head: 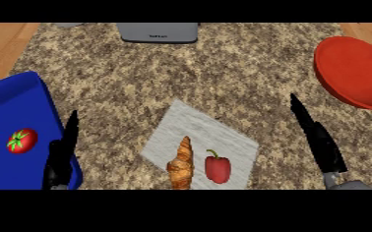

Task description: Pick the bell pepper from the placemat and place it in the bowl

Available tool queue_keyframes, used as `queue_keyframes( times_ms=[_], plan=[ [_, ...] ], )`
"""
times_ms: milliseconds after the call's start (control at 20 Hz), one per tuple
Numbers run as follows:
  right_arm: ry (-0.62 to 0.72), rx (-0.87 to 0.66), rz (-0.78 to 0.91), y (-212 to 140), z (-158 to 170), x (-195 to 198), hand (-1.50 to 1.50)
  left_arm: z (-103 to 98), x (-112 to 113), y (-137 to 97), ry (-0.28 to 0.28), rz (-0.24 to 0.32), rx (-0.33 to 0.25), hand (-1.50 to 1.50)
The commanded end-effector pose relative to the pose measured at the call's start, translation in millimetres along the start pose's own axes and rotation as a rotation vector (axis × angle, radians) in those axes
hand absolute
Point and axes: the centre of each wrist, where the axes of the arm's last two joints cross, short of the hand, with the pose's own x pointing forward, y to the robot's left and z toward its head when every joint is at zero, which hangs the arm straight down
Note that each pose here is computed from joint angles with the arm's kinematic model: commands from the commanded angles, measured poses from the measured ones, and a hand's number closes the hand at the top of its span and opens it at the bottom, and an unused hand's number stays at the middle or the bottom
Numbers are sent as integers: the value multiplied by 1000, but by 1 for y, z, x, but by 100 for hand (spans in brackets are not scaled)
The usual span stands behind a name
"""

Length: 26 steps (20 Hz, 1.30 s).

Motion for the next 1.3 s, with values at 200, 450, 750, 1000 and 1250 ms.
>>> queue_keyframes(
  times_ms=[200, 450, 750, 1000, 1250],
  plan=[
    [-275, -344, -207, 57, 8, 58, 150, -7, 68, -28, -275, 73, -313, 0],
    [-154, -545, -134, 104, 47, 41, -150, 5, 100, -57, -351, 129, -516, 0],
    [-218, -533, 154, 143, 64, 34, -150, -4, 114, -58, -367, 109, -560, 0],
    [-24, -383, 383, 118, 82, 18, -150, -3, 127, -57, -379, 108, -572, 0],
    [235, -147, 566, 105, 82, 15, -150, 1, 121, -65, -381, 105, -582, 0]
  ],
)
